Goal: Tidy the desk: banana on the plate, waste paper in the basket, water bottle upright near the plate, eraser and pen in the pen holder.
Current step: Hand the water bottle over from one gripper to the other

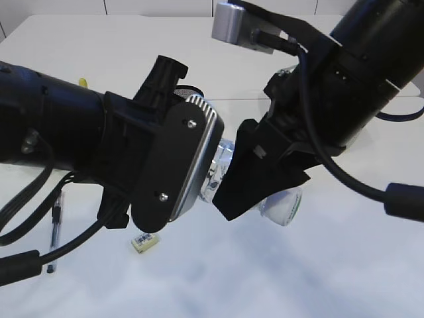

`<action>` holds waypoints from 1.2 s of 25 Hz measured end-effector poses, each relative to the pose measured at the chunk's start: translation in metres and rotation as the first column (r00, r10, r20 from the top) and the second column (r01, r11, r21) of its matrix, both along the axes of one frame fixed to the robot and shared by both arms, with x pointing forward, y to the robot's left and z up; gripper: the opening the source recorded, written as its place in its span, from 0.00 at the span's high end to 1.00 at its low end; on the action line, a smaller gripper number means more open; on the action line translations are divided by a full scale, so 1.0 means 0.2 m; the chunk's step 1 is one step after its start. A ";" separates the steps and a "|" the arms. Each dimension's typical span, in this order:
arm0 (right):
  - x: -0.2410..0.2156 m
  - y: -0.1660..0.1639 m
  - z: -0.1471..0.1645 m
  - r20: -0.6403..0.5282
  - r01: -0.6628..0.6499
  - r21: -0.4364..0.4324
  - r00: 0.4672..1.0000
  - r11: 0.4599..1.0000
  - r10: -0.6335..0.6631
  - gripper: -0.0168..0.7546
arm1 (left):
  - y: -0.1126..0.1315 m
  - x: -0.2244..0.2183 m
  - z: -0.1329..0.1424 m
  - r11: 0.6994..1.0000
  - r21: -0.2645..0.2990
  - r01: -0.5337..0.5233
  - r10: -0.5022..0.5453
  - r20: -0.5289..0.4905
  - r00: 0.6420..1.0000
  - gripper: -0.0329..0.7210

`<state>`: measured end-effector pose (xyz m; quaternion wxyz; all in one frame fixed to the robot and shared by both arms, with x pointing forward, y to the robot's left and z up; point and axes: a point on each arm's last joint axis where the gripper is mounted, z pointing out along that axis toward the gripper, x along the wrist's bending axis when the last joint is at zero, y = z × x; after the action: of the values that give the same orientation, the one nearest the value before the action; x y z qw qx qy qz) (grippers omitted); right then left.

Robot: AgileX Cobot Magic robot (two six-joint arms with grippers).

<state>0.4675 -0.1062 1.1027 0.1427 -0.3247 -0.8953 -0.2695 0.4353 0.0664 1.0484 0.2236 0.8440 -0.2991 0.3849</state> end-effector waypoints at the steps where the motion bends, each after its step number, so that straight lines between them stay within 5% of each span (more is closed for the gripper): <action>1: 0.00 0.00 0.00 0.002 -0.003 0.000 1.000 1.000 0.003 0.43 | 0.00 0.00 0.00 1.000 0.001 0.000 0.000 -0.001 1.000 0.41; 13: 0.00 -0.01 0.01 0.032 -0.038 0.004 0.999 0.999 0.038 0.43 | 0.00 0.00 0.00 1.000 0.000 0.000 0.000 0.000 1.000 0.41; 30: -0.02 -0.06 0.06 0.096 -0.040 -0.015 0.995 0.999 0.041 0.43 | -0.01 0.00 0.01 0.996 -0.074 -0.046 0.041 -0.062 0.997 0.41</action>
<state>0.4639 -0.1186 1.1139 0.1028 -0.2942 -0.9092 -0.2760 0.4344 0.0644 1.0498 0.2559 0.8526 -0.2589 0.3749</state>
